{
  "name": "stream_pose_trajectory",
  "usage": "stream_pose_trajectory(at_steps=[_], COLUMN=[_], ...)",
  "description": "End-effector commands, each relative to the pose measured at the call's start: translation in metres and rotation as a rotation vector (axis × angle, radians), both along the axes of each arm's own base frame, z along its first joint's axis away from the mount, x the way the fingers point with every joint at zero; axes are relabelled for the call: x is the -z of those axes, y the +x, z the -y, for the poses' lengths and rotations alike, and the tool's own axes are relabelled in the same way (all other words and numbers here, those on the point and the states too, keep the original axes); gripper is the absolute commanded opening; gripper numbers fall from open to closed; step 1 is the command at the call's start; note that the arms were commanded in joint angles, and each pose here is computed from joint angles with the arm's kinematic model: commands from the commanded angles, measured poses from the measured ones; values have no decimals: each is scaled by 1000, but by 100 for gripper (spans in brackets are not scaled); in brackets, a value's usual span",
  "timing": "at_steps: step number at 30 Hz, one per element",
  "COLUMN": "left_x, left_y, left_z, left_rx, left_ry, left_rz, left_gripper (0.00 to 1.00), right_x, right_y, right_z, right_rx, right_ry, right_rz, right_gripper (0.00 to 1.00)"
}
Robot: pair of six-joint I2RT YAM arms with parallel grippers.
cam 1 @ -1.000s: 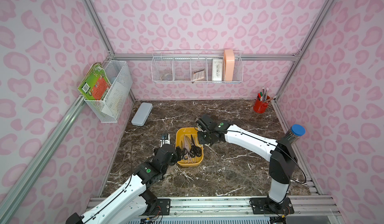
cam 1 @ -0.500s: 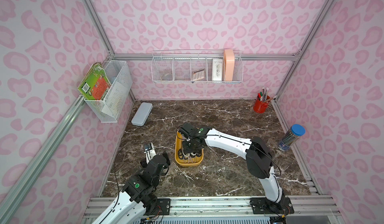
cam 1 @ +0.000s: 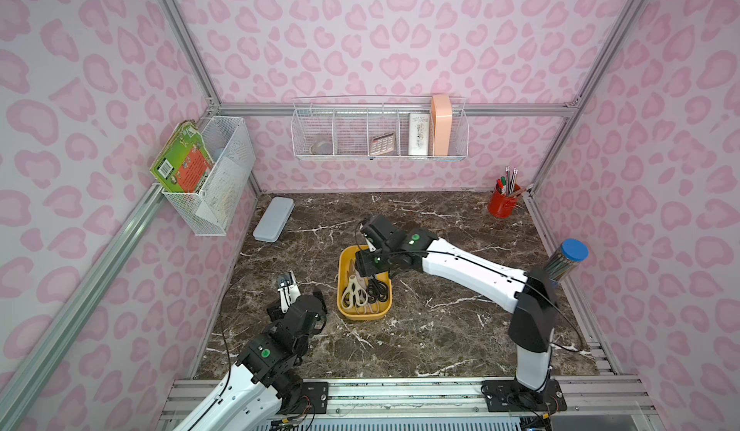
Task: Put the scissors into the storage box
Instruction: Place the scissors in the storage box, then reset both arms
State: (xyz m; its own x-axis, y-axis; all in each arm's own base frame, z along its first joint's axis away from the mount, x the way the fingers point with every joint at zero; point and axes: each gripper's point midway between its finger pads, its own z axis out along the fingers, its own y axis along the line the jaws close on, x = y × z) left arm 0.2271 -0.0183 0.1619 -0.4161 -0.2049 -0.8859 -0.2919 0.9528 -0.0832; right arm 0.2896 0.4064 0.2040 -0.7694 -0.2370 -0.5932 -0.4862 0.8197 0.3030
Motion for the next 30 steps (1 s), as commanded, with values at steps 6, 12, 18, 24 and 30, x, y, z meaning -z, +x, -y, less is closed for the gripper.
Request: stream_pose_trajectory(at_steps=[6, 12, 18, 24, 30], left_x=[-38, -7, 19, 21, 24], left_y=[30, 43, 61, 88, 113], left_z=[-17, -44, -55, -48, -25], left_rx=[-79, -232, -265, -152, 11], left_ry=[278, 350, 337, 303, 320], left_rz=[168, 74, 96, 189, 267], left_gripper=[95, 98, 98, 97, 97], right_x=[-39, -13, 38, 62, 51], right_y=[70, 75, 77, 72, 66], right_z=[179, 312, 375, 404, 404], right_rx=[234, 495, 636, 729, 690], right_ry=[-75, -124, -186, -228, -241], right_rz=[667, 840, 797, 846, 958], right_gripper=[99, 99, 99, 99, 99])
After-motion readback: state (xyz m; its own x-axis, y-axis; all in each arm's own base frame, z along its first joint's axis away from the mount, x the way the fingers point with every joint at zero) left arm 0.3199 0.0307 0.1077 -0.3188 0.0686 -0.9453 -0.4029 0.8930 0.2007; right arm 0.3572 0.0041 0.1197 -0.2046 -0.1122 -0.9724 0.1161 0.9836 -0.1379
